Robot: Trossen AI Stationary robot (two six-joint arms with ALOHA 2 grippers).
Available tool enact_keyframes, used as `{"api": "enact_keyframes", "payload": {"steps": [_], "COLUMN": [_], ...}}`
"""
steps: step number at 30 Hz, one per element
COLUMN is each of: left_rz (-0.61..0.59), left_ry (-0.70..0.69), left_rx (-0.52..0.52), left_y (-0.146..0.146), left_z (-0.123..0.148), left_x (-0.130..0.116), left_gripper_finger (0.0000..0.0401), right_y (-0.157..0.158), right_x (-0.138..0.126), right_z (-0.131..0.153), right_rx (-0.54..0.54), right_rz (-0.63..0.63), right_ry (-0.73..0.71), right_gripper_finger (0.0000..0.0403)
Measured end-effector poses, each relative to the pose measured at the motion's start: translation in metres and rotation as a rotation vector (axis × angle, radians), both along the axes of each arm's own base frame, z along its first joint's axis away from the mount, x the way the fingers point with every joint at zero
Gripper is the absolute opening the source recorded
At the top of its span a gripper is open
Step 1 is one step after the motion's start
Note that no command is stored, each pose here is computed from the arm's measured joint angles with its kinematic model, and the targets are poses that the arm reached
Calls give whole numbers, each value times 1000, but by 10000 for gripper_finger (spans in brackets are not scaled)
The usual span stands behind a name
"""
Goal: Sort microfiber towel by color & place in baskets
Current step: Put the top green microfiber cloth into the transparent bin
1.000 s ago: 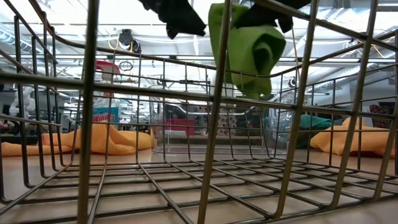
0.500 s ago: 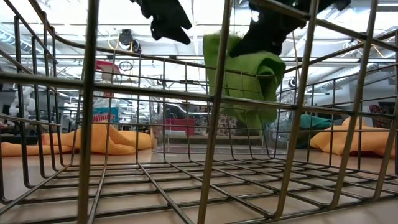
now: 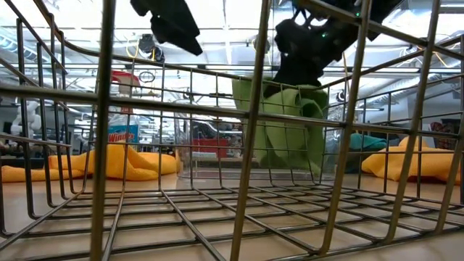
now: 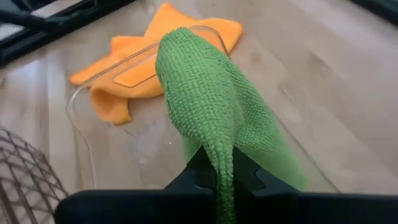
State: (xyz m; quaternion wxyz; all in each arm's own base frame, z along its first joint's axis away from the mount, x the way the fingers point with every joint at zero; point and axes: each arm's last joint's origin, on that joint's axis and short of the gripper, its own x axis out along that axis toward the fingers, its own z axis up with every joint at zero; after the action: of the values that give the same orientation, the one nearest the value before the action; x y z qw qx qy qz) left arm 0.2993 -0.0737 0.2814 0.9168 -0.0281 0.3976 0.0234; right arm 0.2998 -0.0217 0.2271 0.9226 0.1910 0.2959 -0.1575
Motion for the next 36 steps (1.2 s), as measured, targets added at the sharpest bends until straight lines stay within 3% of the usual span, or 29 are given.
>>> {"api": "enact_keyframes", "payload": {"steps": [4,12,26,36], "left_rz": [9,10,10,10], "left_ry": [5,-50,-65,-64], "left_rx": [5,29,45,46], "left_y": [-5,-8,-8,-8], "left_z": [-5,-2,-1,-1], "left_x": [-2,0,1,1], "left_gripper_finger": [240,240,240,240], "right_y": [2,5,5,4], "right_x": [5,8,16,23], "right_z": [-11,-18,-40,-40], "right_rx": [63,88,106,97], "right_rz": [-49,-186,-239,-217], "right_ry": [20,16,63,10], "right_gripper_finger": [1,1,3,82]}}
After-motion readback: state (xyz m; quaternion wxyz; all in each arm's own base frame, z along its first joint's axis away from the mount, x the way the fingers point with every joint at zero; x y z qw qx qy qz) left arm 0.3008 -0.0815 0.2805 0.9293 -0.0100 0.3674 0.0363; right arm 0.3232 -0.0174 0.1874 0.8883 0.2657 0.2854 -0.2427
